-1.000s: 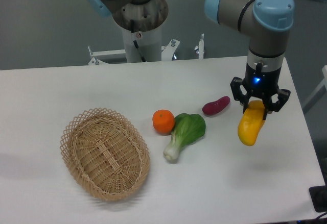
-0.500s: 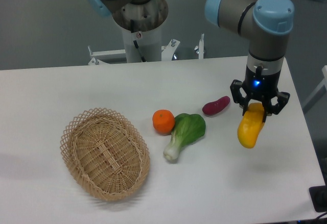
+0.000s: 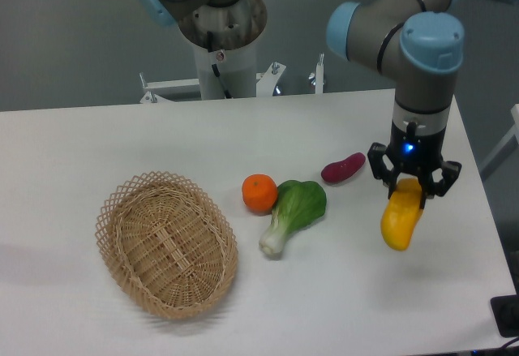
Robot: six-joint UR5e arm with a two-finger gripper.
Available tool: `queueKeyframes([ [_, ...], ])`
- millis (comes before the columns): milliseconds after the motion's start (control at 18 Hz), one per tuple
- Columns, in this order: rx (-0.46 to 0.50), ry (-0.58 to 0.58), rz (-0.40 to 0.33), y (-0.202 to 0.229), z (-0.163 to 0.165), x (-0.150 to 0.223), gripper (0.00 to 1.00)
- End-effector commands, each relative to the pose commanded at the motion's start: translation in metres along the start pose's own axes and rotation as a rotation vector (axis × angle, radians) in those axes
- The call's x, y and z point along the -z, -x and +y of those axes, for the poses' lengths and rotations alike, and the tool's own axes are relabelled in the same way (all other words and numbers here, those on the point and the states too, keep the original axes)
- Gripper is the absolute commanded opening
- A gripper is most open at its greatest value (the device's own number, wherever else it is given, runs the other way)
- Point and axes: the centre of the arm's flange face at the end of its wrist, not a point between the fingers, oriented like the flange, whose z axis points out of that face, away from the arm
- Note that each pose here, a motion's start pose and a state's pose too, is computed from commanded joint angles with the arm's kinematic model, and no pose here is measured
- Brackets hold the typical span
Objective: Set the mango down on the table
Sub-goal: 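Lower the held yellow mango onto the table beside the bok choy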
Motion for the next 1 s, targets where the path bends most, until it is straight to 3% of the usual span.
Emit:
queueKeyframes([
  [444,-0.023,0.021,0.069,-0.02,-0.009,-0.082,0.41],
  [556,-0.039,0.026,0.084,-0.027,-0.007,-0.094,0.41],
  [778,-0.176,0.038,0.121,-0.043,-0.003,-0.108,0.41],
  [1000,-0.186,0.051,0.14,-0.054,-0.002,-0.115,0.41],
])
